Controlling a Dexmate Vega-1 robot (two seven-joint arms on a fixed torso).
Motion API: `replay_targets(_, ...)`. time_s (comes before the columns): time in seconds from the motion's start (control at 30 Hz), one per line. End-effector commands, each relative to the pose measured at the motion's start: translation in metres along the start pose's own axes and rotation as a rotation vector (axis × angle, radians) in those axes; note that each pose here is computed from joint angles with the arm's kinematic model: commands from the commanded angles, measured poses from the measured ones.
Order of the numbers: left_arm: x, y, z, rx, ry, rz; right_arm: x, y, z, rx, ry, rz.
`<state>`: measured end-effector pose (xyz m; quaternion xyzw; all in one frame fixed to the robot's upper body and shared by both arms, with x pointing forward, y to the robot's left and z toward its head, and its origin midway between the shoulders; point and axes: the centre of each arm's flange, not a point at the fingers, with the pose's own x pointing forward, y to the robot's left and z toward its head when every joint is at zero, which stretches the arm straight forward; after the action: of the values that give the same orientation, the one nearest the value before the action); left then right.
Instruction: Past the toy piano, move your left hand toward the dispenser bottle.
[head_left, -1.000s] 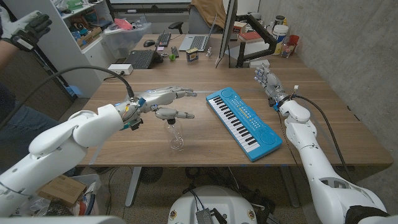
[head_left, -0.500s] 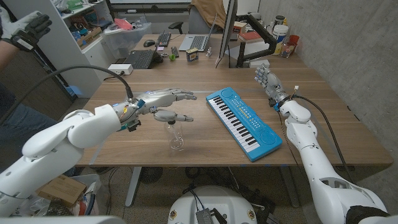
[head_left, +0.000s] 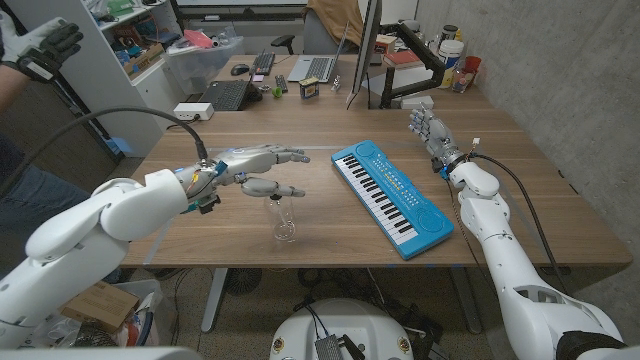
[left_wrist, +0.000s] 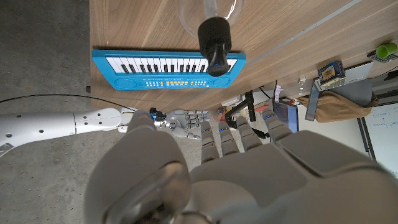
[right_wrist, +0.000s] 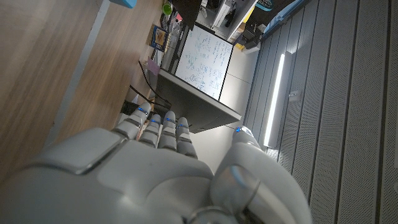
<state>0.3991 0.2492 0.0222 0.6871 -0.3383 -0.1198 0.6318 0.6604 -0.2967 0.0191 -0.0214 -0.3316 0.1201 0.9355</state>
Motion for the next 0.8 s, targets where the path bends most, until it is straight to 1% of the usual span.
replay_targets(0.03,-0.0016,-0.0078,-0.0059,-0.036,0.015,-0.023,0.0006,0.0004,0.0013,-0.007,0.000,-0.003)
replay_targets(0.4,0.0022,-0.0094,-0.0056,-0.043,0.014,-0.025,-0.0013,-0.0035,0.0021,-0.012,0.003,-0.007)
replay_targets(0.57,0.0043,-0.0107,-0.0062,-0.047,0.017,-0.038,-0.0018,-0.0043,0.0020,-0.013,0.005,-0.007)
replay_targets(0.8,0.0053,-0.0097,-0.0052,-0.043,0.013,-0.038,-0.0016,-0.0052,0.0021,-0.017,0.006,-0.008)
